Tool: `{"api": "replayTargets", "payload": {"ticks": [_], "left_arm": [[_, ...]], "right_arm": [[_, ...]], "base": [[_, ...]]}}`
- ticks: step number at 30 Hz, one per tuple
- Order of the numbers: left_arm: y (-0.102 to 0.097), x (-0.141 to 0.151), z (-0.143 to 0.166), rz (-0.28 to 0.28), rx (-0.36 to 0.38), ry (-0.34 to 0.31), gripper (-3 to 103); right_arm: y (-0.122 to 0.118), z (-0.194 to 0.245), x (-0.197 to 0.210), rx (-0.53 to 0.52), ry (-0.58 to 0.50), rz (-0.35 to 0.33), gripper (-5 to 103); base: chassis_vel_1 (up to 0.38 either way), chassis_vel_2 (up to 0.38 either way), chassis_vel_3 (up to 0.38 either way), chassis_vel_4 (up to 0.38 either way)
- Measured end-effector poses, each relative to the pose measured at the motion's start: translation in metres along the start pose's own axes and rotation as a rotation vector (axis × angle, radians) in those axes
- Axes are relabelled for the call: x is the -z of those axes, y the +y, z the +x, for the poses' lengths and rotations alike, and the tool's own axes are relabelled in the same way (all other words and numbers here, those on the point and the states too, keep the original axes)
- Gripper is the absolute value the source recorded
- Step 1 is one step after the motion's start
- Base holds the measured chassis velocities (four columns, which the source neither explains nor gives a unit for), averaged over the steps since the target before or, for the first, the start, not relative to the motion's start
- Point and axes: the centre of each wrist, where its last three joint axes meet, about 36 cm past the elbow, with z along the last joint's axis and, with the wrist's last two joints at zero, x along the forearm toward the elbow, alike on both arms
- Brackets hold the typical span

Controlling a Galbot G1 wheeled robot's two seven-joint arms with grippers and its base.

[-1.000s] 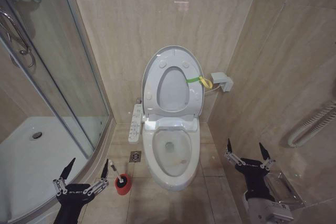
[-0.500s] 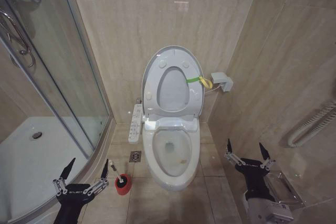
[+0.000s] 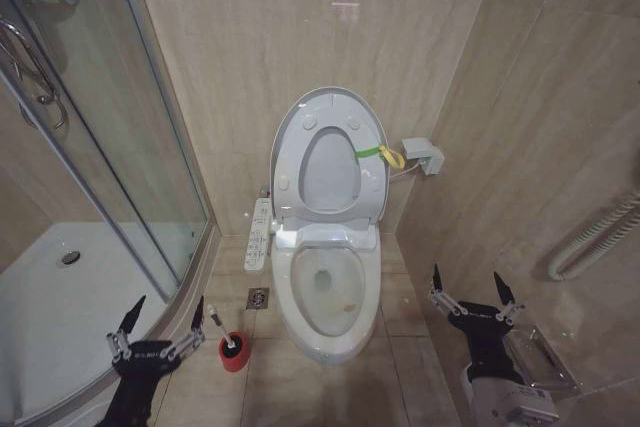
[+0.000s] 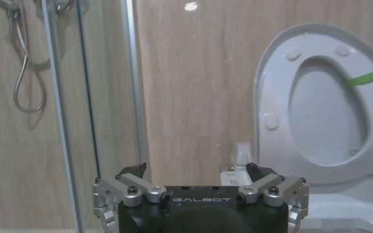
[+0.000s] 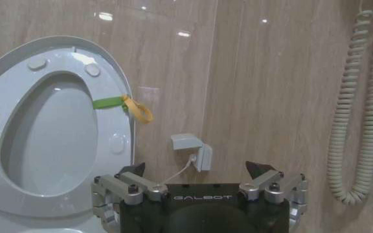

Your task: Open the toilet lid, clean the toilet bowl with a toilet brush, close the toilet lid, and flush.

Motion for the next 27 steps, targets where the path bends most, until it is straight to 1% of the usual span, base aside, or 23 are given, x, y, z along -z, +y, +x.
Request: {"api": "replayTargets", "payload": {"ticks": [1,3,6,7,9,10,11,12,14,15,17,19,27], "left_arm": [[0.000,0.001,-0.005,0.002,0.002,-0.016,100],[0.001,0.000,-0.008,0.006,0.005,-0.010,100],[0.005,-0.007,-0.029,0.029,0.024,0.013,100],[0.005,-0.007,-0.029,0.029,0.024,0.013,100],[0.009,-0.012,-0.048,0.050,0.039,0.032,100],[0.009,-0.012,-0.048,0.050,0.039,0.032,100],[0.011,-0.013,-0.057,0.061,0.045,0.040,100],[0.016,-0.015,-0.082,0.091,0.060,0.062,100],[0.021,-0.015,-0.103,0.117,0.068,0.078,100],[0.021,-0.015,-0.103,0.117,0.068,0.078,100],[0.023,-0.013,-0.115,0.133,0.073,0.086,100],[0.024,-0.013,-0.120,0.140,0.074,0.093,100],[0.024,-0.013,-0.120,0.138,0.074,0.090,100]], "right_arm": [[0.000,0.000,0.000,0.000,0.000,0.000,100],[0.000,0.000,0.000,0.000,0.000,0.000,100],[0.000,0.000,0.000,0.000,0.000,0.000,100],[0.000,0.000,0.000,0.000,0.000,0.000,100],[0.000,0.000,0.000,0.000,0.000,0.000,100],[0.000,0.000,0.000,0.000,0.000,0.000,100],[0.000,0.000,0.000,0.000,0.000,0.000,100],[0.000,0.000,0.000,0.000,0.000,0.000,100],[0.000,0.000,0.000,0.000,0.000,0.000,100],[0.000,0.000,0.000,0.000,0.000,0.000,100],[0.000,0.000,0.000,0.000,0.000,0.000,100],[0.000,0.000,0.000,0.000,0.000,0.000,100],[0.000,0.000,0.000,0.000,0.000,0.000,100]], "base": [[0.000,0.000,0.000,0.000],[0.000,0.000,0.000,0.000],[0.000,0.000,0.000,0.000],[0.000,0.000,0.000,0.000],[0.000,0.000,0.000,0.000],[0.000,0.000,0.000,0.000],[0.000,0.000,0.000,0.000],[0.000,0.000,0.000,0.000],[0.000,0.000,0.000,0.000],[0.000,0.000,0.000,0.000],[0.000,0.000,0.000,0.000],[0.000,0.000,0.000,0.000],[0.000,0.000,0.000,0.000]]}}
